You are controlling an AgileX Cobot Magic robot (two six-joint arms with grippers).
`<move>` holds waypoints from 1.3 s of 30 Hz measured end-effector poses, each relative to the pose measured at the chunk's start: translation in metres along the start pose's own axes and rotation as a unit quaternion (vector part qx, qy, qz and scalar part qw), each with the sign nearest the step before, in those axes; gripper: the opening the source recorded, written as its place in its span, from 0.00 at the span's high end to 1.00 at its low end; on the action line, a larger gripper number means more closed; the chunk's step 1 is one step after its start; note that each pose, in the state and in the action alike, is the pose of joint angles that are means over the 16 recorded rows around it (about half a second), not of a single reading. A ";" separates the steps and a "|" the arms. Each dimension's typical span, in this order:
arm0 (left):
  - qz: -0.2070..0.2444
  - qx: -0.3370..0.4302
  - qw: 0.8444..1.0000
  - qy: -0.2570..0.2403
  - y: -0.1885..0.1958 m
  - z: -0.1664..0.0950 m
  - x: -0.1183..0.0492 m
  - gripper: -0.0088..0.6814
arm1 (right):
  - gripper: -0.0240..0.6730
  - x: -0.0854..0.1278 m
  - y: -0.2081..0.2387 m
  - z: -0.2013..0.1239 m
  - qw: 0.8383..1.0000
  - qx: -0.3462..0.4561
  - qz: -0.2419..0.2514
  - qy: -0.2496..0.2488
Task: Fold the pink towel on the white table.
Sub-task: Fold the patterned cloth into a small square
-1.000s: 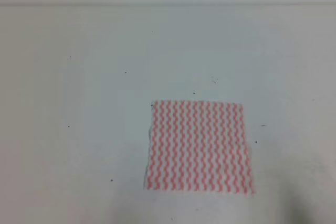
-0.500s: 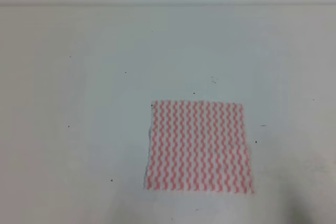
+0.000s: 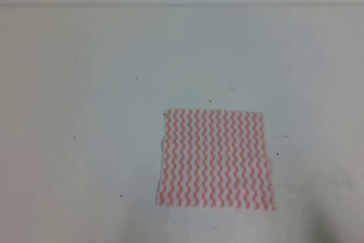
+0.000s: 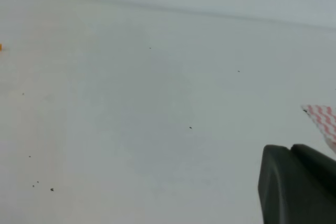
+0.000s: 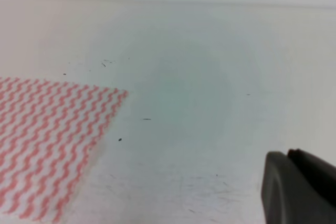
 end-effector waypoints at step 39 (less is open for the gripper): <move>-0.024 -0.125 0.965 0.231 0.004 0.032 0.001 0.99 | 0.99 0.005 0.003 0.025 0.992 -0.090 0.029 -0.084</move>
Point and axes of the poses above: a point on each arm's last joint axis where the gripper is mounted, y pointing back along that axis away from the gripper, x along the wrist's bending axis when the last joint is at zero, z = x × y, the point moved 4 cm from there along -y, pointing out along that axis toward the gripper, and after that the axes turned 2 degrees about -y, right-handed, at the moved point
